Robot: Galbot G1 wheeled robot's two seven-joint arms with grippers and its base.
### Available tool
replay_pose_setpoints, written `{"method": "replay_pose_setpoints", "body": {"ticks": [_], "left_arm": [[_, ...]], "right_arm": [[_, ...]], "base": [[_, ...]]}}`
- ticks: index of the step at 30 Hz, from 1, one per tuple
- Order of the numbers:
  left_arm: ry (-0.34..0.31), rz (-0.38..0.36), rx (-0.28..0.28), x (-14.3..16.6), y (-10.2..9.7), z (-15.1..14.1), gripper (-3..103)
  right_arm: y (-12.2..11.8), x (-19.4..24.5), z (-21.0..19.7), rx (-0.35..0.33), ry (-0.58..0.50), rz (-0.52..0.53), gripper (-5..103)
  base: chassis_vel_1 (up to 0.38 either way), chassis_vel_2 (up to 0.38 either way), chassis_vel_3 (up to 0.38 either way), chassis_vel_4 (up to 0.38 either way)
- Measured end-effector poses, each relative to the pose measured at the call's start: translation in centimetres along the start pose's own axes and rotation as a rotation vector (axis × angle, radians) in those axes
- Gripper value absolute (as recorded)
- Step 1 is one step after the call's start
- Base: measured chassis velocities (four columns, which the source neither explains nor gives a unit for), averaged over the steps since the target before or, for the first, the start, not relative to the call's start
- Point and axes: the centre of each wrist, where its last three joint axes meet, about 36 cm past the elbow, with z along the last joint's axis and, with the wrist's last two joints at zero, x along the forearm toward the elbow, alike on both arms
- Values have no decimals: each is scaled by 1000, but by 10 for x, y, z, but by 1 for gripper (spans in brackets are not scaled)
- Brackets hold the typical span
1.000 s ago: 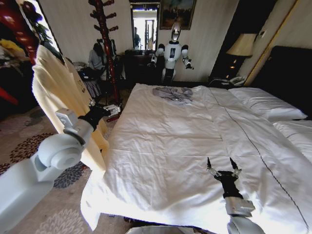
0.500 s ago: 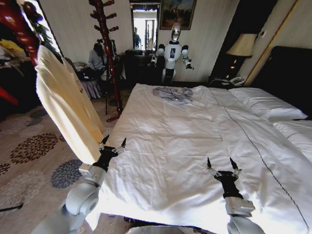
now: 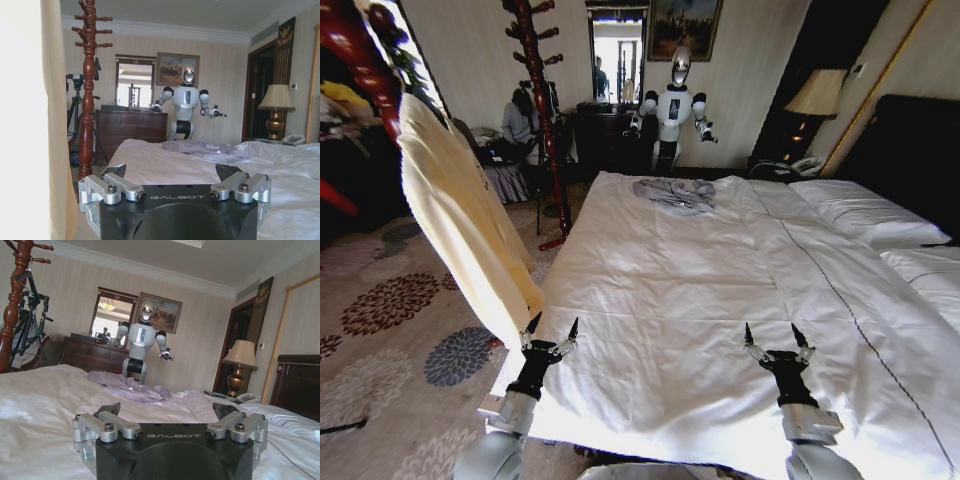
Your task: Pick up the clothes from the bed and hang them on the clothes hanger.
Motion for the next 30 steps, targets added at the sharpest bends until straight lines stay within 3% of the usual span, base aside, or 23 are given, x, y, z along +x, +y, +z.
{"method": "replay_pose_setpoints", "body": {"ticks": [30], "left_arm": [[0, 2, 3, -3, 0, -2, 100]], "right_arm": [[0, 0, 0, 0, 0, 0, 100]], "base": [[0, 0, 0, 0]]}}
